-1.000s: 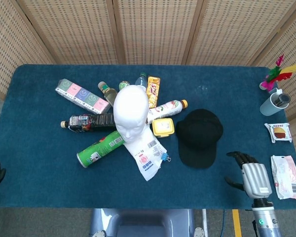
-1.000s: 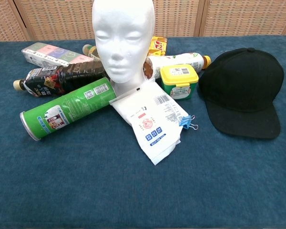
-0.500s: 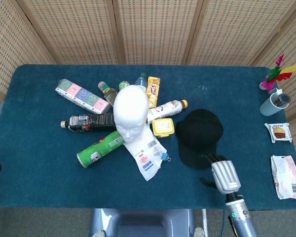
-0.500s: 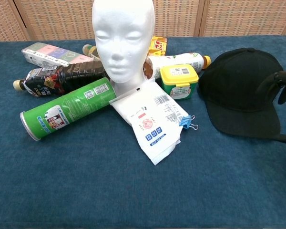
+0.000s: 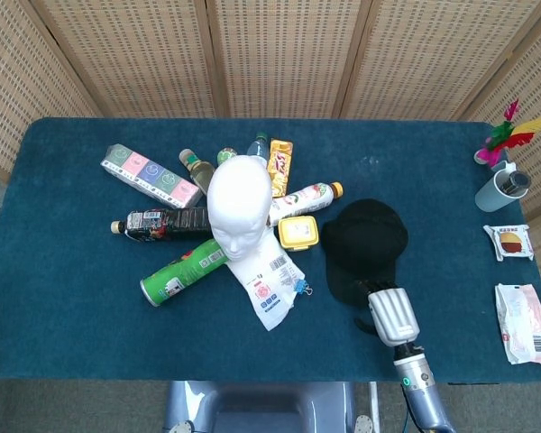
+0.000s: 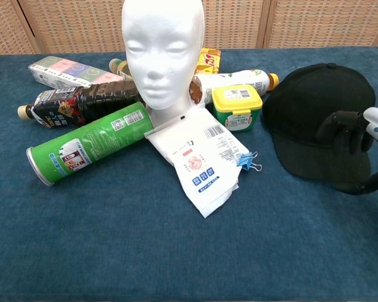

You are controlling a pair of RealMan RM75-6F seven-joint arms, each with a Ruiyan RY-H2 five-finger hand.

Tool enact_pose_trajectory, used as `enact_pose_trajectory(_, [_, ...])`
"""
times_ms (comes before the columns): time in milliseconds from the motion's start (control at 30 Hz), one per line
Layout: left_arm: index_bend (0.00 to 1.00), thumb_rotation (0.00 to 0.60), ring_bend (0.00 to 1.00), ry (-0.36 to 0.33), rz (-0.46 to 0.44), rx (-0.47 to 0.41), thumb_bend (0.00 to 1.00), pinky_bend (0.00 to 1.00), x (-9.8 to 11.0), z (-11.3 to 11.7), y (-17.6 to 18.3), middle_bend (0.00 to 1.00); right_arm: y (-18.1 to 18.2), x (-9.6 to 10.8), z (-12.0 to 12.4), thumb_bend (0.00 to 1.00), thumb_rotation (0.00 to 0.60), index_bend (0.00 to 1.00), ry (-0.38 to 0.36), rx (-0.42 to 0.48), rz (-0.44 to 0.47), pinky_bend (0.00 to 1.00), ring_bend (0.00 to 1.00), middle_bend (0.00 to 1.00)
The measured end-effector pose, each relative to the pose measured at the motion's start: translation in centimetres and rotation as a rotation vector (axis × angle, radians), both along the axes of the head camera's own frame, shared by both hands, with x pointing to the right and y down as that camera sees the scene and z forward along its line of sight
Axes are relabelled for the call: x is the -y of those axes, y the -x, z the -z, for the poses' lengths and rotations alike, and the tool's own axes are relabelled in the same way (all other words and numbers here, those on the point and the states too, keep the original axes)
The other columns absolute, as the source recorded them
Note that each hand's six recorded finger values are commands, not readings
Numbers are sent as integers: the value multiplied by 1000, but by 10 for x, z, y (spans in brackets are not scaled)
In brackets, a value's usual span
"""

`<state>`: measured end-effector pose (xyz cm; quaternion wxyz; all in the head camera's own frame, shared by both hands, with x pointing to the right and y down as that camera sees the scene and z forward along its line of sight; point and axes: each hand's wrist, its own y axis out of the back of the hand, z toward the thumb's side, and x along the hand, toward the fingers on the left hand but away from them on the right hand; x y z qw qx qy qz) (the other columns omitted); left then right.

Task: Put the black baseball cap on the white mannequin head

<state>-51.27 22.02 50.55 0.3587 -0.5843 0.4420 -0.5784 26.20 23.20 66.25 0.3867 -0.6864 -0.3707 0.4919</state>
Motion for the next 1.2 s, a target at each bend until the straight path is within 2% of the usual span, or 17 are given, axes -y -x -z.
enact_pose_trajectory(600, [664,600,386,6,16,4,336,314,-5,0,6,523,-1,1,-31,161,600,329,-17,-48,-9,498,528,519])
enact_pose_trajectory(1067, [664,600,386,4,14,2,336,314,-4,0,5,523,-9,6,-43,161,600,329,-51,-96,-24,511,528,518])
enact_pose_trajectory(1200, [664,600,386,5,14,5,336,314,-4,0,5,522,-11,7,-45,194,600,332,-63,-107,-38,513,528,518])
